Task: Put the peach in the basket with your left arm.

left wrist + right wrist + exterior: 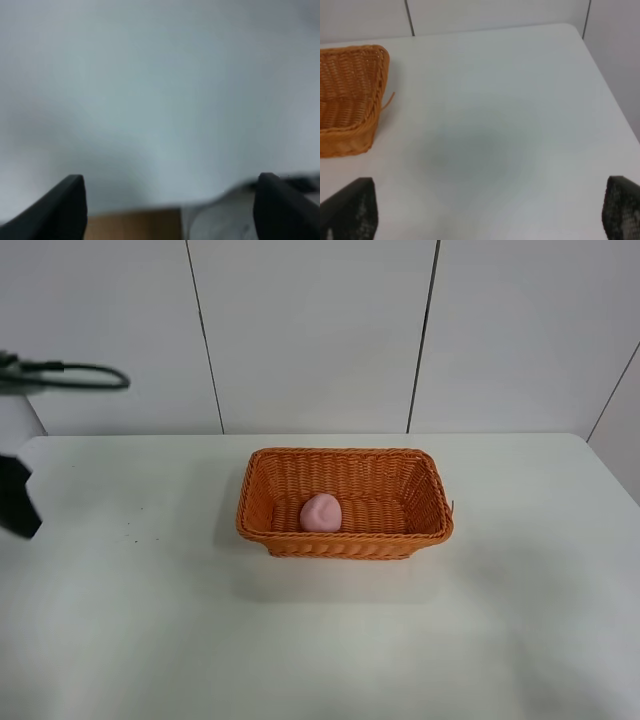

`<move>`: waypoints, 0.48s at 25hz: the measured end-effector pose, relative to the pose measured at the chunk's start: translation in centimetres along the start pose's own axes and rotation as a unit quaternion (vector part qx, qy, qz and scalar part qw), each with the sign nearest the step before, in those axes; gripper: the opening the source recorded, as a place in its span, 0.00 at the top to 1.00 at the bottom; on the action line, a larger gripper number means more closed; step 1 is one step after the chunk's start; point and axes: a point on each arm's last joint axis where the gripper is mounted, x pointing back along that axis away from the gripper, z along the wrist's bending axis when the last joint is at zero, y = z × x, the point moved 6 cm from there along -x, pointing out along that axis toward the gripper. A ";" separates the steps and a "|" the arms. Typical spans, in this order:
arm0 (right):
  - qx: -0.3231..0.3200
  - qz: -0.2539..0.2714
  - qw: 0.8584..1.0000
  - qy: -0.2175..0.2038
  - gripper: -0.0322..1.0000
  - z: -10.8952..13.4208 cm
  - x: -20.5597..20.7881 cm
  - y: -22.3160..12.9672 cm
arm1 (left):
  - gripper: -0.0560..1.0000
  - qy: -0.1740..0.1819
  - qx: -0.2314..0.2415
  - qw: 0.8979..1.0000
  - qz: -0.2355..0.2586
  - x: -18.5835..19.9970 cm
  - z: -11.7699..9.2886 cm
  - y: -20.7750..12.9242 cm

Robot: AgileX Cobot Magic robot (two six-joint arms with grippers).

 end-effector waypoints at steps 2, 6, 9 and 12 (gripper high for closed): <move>0.000 0.000 1.000 0.000 0.30 0.0 0.0 0.0 | 0.20 0.007 -0.002 1.000 0.003 -0.6 0.2 -3.9; 0.000 0.000 1.000 0.000 0.30 0.0 0.0 0.0 | 0.20 0.012 -0.004 0.999 -0.048 -2.6 0.3 -9.0; 0.000 0.000 1.000 0.000 0.30 0.0 0.0 0.0 | 0.20 0.013 -0.007 0.995 -0.096 -3.3 0.3 -11.9; 0.000 0.000 1.000 0.000 0.30 0.0 0.0 0.0 | 0.20 0.017 -0.011 0.990 -0.143 -2.7 0.2 -13.7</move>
